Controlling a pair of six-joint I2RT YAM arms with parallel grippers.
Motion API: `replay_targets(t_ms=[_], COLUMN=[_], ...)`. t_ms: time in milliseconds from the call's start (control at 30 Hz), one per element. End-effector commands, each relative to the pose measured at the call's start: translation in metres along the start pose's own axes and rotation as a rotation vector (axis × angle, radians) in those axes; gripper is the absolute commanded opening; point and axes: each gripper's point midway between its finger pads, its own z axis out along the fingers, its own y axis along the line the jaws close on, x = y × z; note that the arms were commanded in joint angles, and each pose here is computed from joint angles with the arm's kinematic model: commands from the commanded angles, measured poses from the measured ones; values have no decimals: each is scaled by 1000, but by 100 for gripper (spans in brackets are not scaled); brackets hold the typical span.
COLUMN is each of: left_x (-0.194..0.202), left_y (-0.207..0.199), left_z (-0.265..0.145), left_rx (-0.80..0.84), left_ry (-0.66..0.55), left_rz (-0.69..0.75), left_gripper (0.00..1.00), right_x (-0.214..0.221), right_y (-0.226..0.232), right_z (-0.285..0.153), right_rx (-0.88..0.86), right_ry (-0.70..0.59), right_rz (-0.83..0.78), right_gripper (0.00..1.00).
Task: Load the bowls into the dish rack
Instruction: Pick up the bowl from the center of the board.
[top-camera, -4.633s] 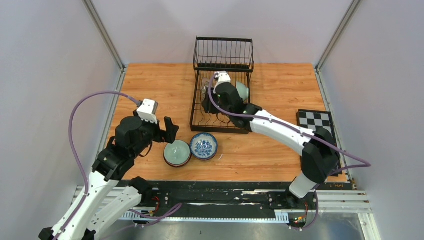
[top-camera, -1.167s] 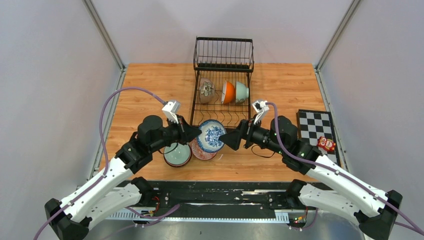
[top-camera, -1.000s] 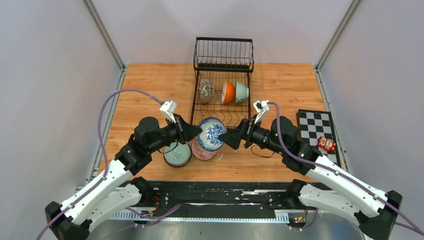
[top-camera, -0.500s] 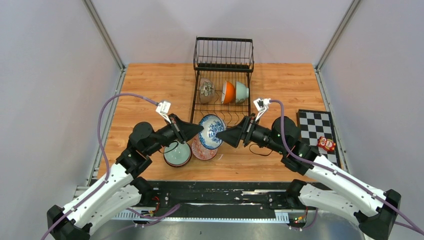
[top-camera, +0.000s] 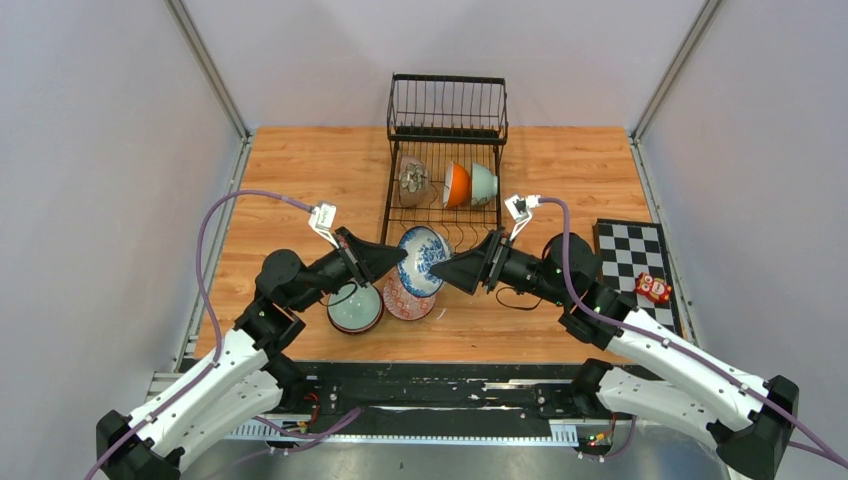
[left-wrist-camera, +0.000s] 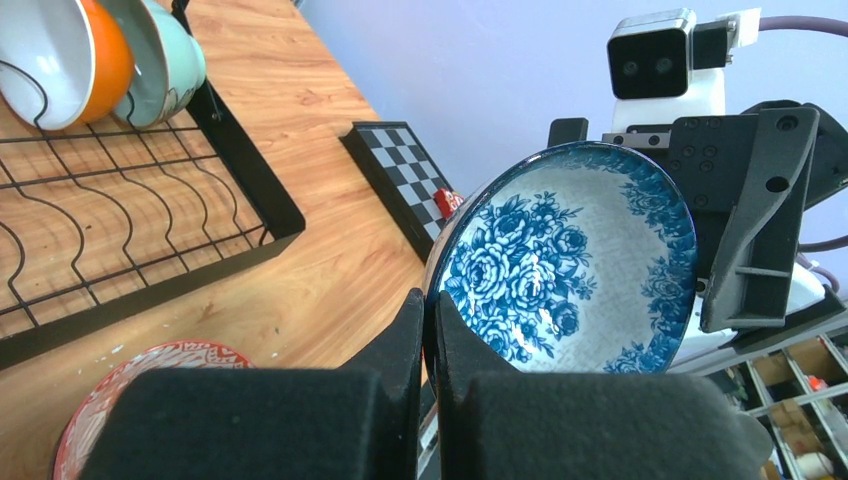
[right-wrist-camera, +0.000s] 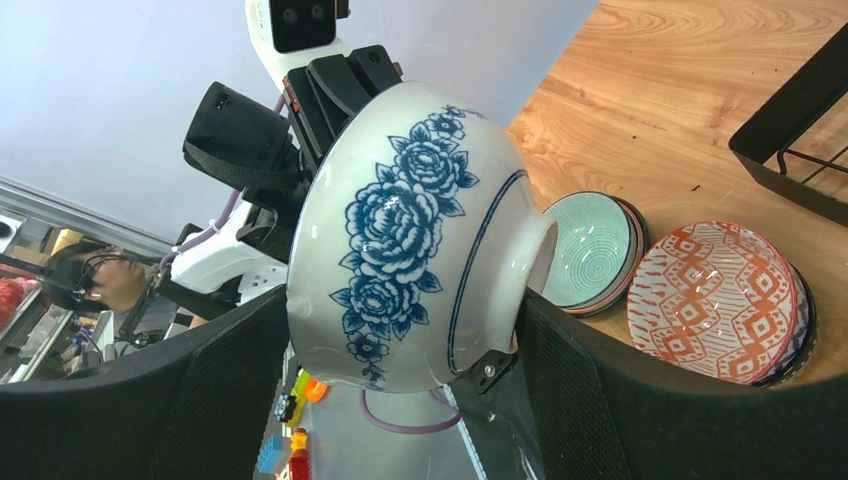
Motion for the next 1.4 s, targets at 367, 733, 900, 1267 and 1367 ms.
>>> replay_targets(t_ms=[367, 733, 900, 1267, 1367], left_x=[-19, -15, -15, -25, -30], left_y=[-20, -13, -8, 11, 20], left_z=[-3, 0, -1, -10, -18], left_rx=[81, 48, 17, -137, -219], left_ry=[-75, -57, -55, -58, -48], left_rz=[27, 12, 16, 85, 118], left_gripper=[0, 15, 45, 84, 87], right_x=[-3, -19, -24, -38, -44], right_y=[12, 19, 19, 11, 1], right_z=[-3, -5, -4, 0, 3], right_rx=[-50, -39, -19, 69, 124], right_ry=[-26, -78, -85, -107, -119], right_rz=[-3, -28, -52, -126, -163], right_gripper=[35, 3, 3, 3, 2])
